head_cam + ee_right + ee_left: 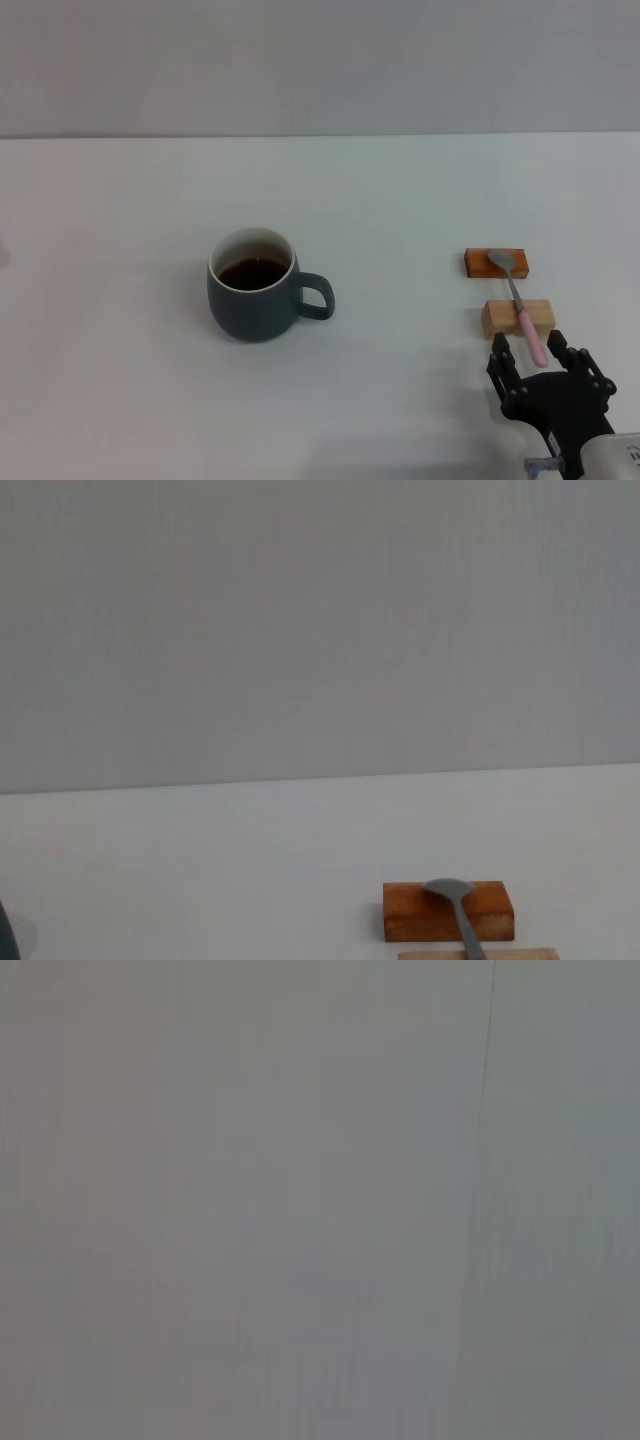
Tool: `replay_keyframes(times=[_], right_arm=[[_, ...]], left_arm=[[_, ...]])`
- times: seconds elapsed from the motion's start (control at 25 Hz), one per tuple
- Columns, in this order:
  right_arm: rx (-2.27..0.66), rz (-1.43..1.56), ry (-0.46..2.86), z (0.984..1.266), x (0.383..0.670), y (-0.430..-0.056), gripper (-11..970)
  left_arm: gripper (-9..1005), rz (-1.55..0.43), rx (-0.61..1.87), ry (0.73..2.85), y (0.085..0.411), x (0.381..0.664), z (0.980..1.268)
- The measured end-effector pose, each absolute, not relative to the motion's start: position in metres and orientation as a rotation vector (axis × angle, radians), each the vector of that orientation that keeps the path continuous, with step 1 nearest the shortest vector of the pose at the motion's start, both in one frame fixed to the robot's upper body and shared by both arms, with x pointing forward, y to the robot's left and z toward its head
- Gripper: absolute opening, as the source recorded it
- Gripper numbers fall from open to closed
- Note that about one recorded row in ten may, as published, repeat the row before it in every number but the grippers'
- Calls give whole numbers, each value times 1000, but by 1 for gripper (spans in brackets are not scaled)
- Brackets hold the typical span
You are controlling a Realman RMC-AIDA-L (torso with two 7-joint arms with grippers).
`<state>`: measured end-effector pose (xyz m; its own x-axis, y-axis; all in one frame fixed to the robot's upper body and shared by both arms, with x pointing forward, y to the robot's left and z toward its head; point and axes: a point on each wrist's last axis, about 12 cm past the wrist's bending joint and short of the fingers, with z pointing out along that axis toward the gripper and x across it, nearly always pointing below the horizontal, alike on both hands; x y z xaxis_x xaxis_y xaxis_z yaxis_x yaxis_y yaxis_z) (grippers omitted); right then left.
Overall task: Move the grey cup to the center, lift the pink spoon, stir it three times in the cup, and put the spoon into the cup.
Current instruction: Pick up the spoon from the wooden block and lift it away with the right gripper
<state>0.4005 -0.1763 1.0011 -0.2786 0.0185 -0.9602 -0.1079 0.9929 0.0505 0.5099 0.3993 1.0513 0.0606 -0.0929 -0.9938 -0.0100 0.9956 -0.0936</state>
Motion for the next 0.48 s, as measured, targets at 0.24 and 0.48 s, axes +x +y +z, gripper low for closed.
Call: replay_keyframes(times=[0.24, 0.48], right_arm=[[-62, 123, 1852, 1001, 399, -176, 618], [-56, 115, 1861, 998, 397, -177, 613]], left_arm=[[17, -61, -82, 1510, 400, 510, 1052], [17, -60, -82, 1510, 400, 510, 1052]])
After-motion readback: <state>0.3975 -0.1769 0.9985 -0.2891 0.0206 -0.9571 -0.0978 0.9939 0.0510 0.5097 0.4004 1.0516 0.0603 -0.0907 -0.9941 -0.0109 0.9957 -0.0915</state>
